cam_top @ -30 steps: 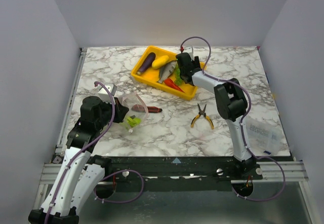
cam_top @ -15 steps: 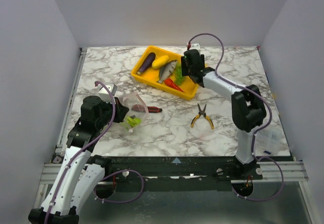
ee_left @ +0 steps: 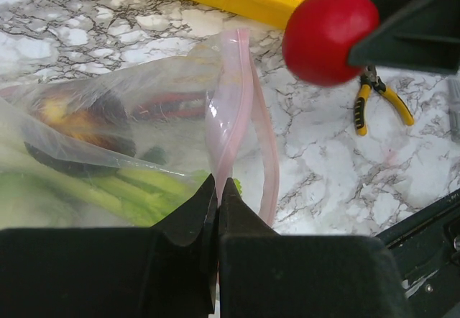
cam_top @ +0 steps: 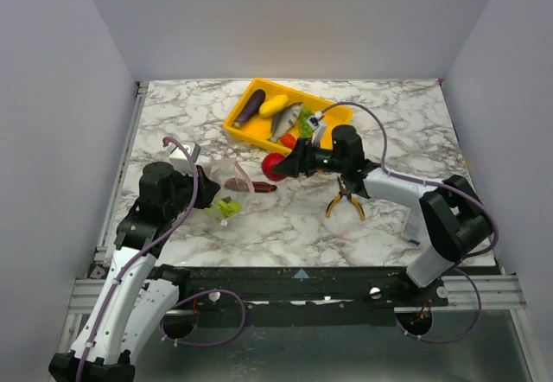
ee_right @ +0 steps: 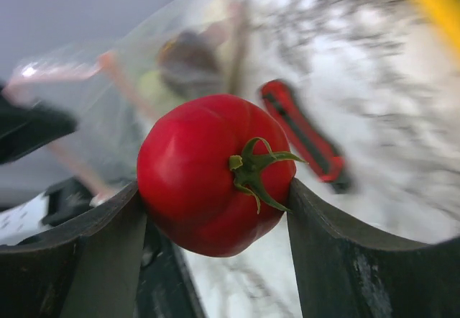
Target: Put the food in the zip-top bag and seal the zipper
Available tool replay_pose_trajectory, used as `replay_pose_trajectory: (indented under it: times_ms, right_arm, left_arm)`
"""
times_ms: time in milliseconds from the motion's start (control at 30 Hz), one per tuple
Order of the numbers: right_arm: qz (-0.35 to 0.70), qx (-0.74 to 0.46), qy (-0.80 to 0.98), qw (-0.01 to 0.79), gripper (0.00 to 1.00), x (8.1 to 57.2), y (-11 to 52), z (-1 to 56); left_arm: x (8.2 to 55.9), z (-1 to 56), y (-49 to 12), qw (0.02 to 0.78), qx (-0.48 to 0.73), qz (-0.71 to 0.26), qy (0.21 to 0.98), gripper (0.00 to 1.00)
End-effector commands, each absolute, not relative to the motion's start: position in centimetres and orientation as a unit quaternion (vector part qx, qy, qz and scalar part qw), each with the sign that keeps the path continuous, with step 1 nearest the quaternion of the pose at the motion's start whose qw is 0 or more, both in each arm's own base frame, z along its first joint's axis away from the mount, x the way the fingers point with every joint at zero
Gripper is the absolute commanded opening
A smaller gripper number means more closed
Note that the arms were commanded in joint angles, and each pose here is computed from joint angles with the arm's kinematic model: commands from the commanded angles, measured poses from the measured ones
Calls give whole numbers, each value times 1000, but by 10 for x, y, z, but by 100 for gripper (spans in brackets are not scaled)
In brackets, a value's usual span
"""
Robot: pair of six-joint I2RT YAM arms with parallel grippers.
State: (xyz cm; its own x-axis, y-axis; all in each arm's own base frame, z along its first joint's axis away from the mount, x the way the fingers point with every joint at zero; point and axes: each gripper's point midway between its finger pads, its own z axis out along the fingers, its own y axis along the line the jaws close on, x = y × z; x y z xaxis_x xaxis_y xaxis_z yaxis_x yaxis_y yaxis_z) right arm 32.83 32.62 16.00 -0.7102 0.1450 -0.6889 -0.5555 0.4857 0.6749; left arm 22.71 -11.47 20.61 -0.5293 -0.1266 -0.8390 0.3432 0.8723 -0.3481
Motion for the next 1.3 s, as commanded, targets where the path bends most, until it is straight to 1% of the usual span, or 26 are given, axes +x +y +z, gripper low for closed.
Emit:
replay_pose_trajectory:
  times_ms: [0, 167, 367, 433, 467, 567, 667, 700, 800, 867, 933, 1000, 1067, 1133, 1267]
  right_arm:
    - [613, -246, 690, 297, 8, 248, 382, 212]
    - [588, -267, 701, 303, 8, 228, 410, 206]
    - [568, -257, 720, 304, 9, 238, 432, 199]
    - [559, -256, 724, 311, 16, 240, 441, 197]
    - [553, -256, 729, 313, 22, 241, 446, 194]
    - [541, -255, 740, 308, 28, 244, 461, 188]
    - [532, -247, 748, 310, 37, 246, 472, 179]
    - [533, -247, 749, 307, 43, 245, 476, 176]
    - [528, -254, 750, 306, 54, 242, 493, 173]
    - [524, -260, 751, 304, 65, 238, 502, 171]
    - [523, -265, 751, 302, 80, 235, 507, 169]
    - [521, -264, 753, 303, 90, 234, 507, 168]
    - [516, -258, 755, 311, 98, 236, 503, 170]
    - [512, -256, 757, 316, 100, 236, 499, 171]
    - [509, -254, 758, 320, 100, 234, 493, 174]
  left_arm:
    - [229, 214, -116, 490, 72, -248, 832, 0]
    - [228, 213, -114, 494, 70, -244, 832, 0]
    - [228, 214, -116, 493, 73, -249, 830, 0]
    - [227, 216, -116, 496, 73, -249, 829, 0]
    - [227, 216, -116, 496, 73, -249, 829, 0]
    - [227, 217, -115, 500, 72, -248, 827, 0]
    - [226, 221, -113, 508, 71, -246, 823, 0]
    - [226, 223, -113, 512, 70, -245, 820, 0]
    - [225, 225, -112, 517, 71, -245, 817, 0]
    - [225, 226, -113, 516, 71, -246, 817, 0]
    - [225, 226, -113, 516, 71, -248, 817, 0]
    - [224, 227, -114, 518, 72, -249, 815, 0]
    - [224, 227, -113, 518, 72, -248, 815, 0]
    - [224, 227, -113, 518, 71, -247, 815, 0]
    - [224, 226, -113, 518, 72, -248, 815, 0]
